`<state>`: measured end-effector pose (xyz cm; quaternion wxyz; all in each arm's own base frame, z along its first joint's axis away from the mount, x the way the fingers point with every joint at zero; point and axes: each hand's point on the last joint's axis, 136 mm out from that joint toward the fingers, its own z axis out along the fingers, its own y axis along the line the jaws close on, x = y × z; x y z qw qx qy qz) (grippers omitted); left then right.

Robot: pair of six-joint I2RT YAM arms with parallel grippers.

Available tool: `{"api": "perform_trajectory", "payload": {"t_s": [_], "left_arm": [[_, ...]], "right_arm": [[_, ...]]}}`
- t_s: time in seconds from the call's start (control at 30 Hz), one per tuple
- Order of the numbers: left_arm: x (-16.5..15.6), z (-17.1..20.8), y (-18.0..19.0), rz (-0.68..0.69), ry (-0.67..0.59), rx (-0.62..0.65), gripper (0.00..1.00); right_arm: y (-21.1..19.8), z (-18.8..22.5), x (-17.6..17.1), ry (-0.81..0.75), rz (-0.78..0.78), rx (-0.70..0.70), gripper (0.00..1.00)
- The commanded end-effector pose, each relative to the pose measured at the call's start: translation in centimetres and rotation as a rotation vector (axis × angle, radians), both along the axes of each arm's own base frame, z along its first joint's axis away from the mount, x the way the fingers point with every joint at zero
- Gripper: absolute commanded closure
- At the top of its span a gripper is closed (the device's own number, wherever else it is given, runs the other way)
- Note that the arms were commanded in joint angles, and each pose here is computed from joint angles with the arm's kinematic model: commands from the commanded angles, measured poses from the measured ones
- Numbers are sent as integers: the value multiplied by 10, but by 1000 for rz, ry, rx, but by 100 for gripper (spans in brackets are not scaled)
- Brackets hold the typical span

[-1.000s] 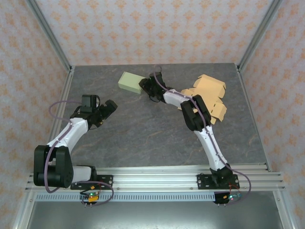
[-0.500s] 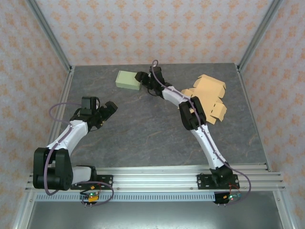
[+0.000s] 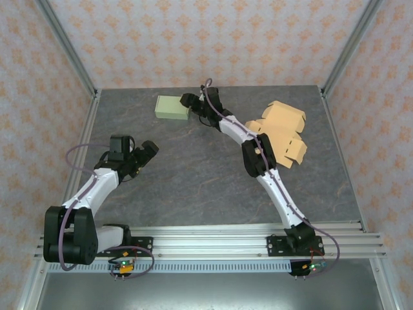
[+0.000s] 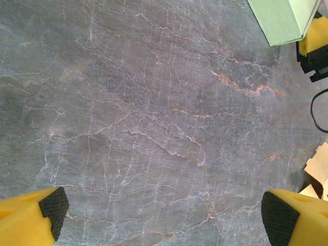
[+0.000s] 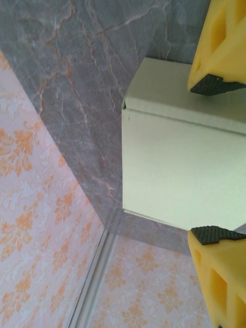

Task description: Fold the paper box

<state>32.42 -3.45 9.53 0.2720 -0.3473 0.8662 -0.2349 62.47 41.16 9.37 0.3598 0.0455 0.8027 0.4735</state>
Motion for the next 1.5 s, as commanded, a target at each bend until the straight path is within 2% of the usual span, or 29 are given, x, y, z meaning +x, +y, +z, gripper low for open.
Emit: {"api": "perform_trajectory", "payload": {"t_s": [0.0,0.27,0.4,0.53,0.6,0.7,0.8,0.87,1.03,1.13,1.27,1.4,1.47], "left_arm": [[3,6,3,21,-29,7,0],[4,5,4,19,-29,16,0],[7,10,3,-3,-45,33,0],[8,29,0,-29,-110,135,0],[13,44,-7,-50,-165,185,0],[21,61,-20,-84,-233,248,0],[29,68,-35,-127,-260,283,0],[36,71,-52,-181,-276,288,1],[48,66,-97,-302,-276,289,2],[51,56,-119,-342,-261,285,2],[51,43,-148,-402,-238,286,2],[50,33,-174,-466,-212,295,3],[50,30,-184,-489,-209,298,3]], "right_arm": [[12,21,-1,-72,56,55,29],[24,54,-15,-76,151,146,28],[17,93,-29,-119,182,107,28],[-1,138,-58,-148,224,13,24],[-25,147,-72,-128,162,-98,24],[-82,151,-96,-96,-8,-267,21],[-159,150,-119,-25,-241,-405,16],[-219,145,-136,61,-411,-440,13],[-358,96,-183,364,-745,-330,11],[-409,65,-214,484,-852,-282,10],[-432,38,-247,576,-933,-86,10],[-480,13,-284,669,-1127,19,8],[-489,7,-290,680,-1154,109,8]]}}
